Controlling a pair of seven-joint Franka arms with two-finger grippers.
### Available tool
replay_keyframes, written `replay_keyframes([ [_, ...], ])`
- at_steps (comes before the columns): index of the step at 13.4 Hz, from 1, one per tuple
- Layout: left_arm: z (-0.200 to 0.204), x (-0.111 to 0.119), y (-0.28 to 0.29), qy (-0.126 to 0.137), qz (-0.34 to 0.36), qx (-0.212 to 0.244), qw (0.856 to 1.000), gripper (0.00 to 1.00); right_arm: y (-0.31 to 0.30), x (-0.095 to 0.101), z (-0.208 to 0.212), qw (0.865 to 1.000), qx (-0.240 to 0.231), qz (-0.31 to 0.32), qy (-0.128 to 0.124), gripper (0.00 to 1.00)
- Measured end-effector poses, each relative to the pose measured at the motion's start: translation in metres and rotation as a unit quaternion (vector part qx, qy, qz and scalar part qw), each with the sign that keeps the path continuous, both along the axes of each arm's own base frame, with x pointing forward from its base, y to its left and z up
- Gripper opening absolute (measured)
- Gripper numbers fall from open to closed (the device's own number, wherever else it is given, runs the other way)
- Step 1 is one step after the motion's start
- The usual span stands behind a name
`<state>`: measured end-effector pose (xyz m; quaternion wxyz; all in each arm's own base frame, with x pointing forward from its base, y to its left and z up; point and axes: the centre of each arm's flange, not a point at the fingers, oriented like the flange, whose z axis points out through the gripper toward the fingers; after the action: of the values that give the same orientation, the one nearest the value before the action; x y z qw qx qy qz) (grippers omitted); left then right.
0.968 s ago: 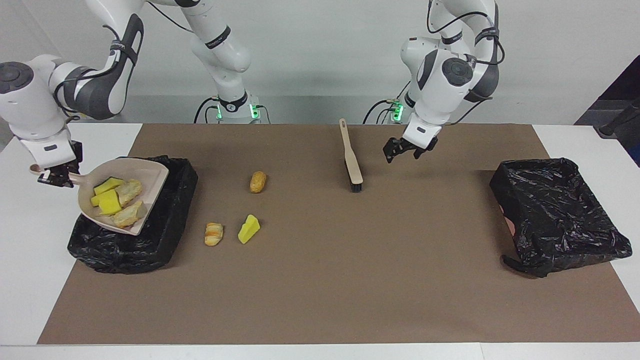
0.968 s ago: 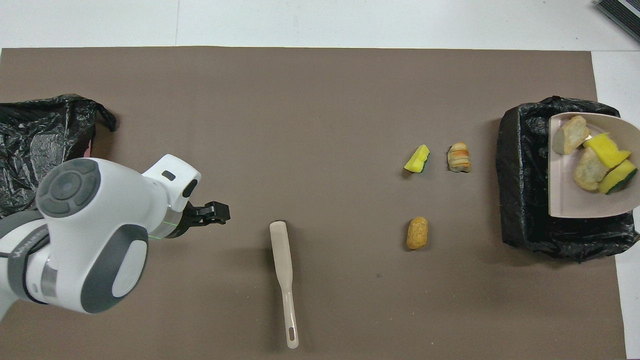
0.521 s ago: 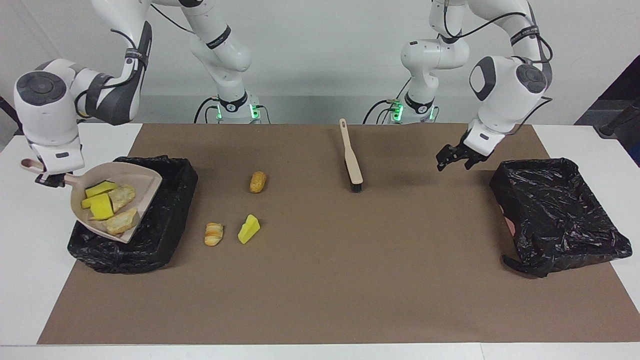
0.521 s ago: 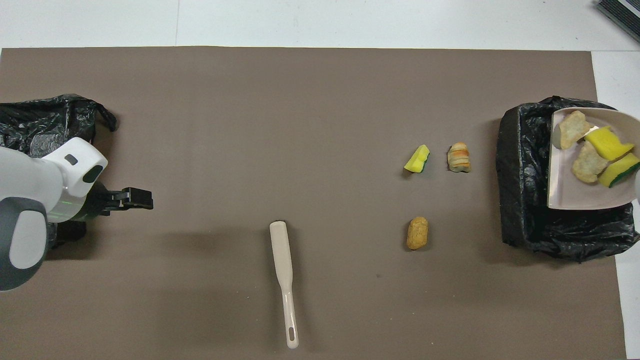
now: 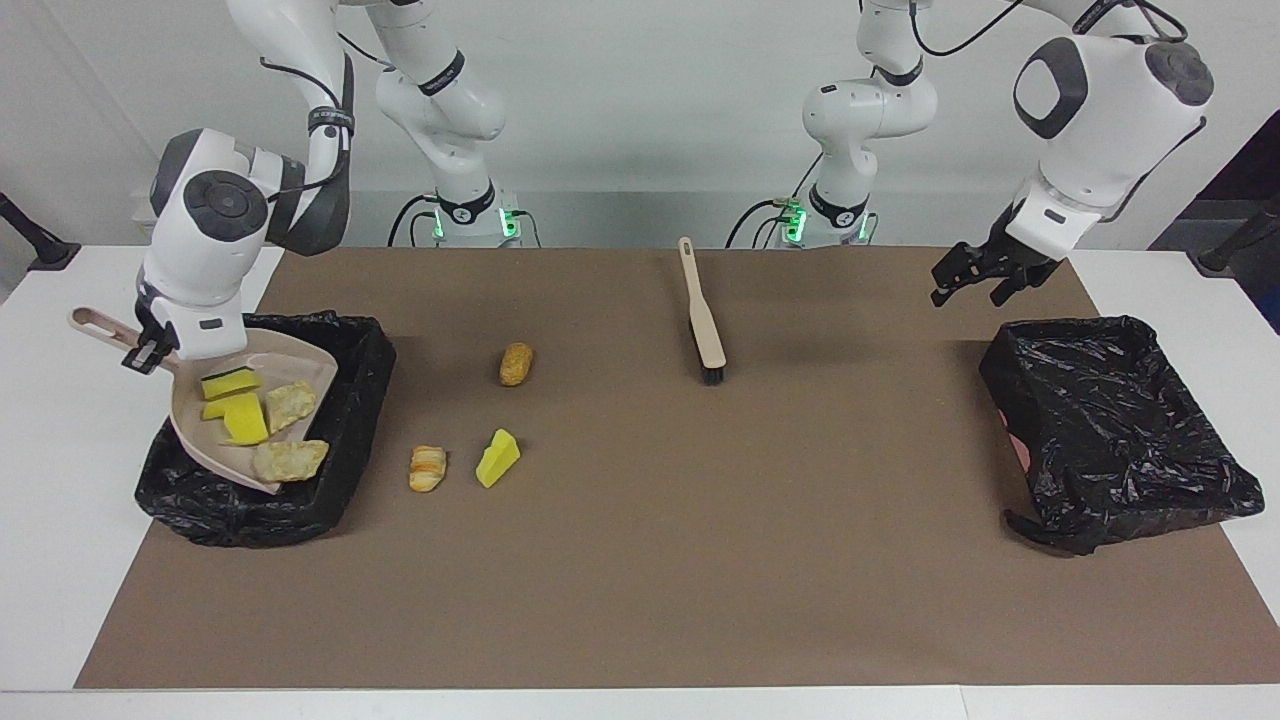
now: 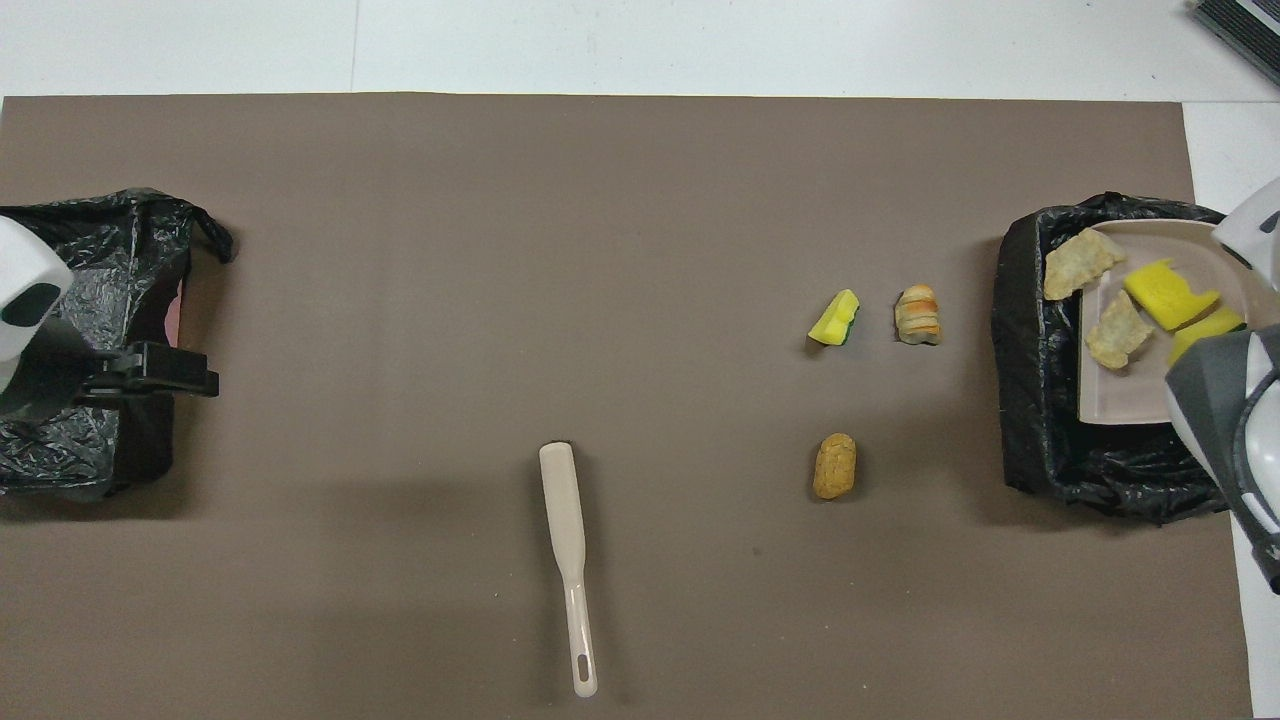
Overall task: Sweep and dump trash in bin
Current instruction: 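Tip the dustpan over the bag with the right gripper while the left gripper retracts, then bring the empty dustpan back to the table center with the right gripper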
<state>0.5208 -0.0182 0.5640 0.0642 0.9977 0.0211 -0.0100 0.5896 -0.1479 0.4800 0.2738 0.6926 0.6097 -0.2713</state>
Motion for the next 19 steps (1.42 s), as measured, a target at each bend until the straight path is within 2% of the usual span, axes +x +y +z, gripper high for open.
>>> replay_keyframes([
  [2,0.029,-0.004,0.000,-0.006,-0.003,0.000,1.000,1.00,0.009,-0.003,0.007,0.999,-0.036,0.003,0.020,0.31],
  [5,0.053,-0.008,0.004,-0.017,-0.003,0.009,1.000,1.00,0.017,-0.003,0.014,0.996,-0.079,0.017,0.031,0.31],
  [9,0.054,-0.008,0.006,-0.018,-0.001,0.012,1.000,1.00,0.020,-0.001,0.019,0.993,-0.109,0.031,0.033,0.31],
  [13,0.053,-0.008,0.002,-0.018,-0.005,0.013,1.000,1.00,0.039,0.004,0.031,0.982,-0.173,0.060,0.038,0.31],
  [19,0.053,-0.008,0.003,-0.018,-0.004,0.013,1.000,1.00,0.081,0.003,0.038,0.976,-0.199,0.068,0.051,0.31],
])
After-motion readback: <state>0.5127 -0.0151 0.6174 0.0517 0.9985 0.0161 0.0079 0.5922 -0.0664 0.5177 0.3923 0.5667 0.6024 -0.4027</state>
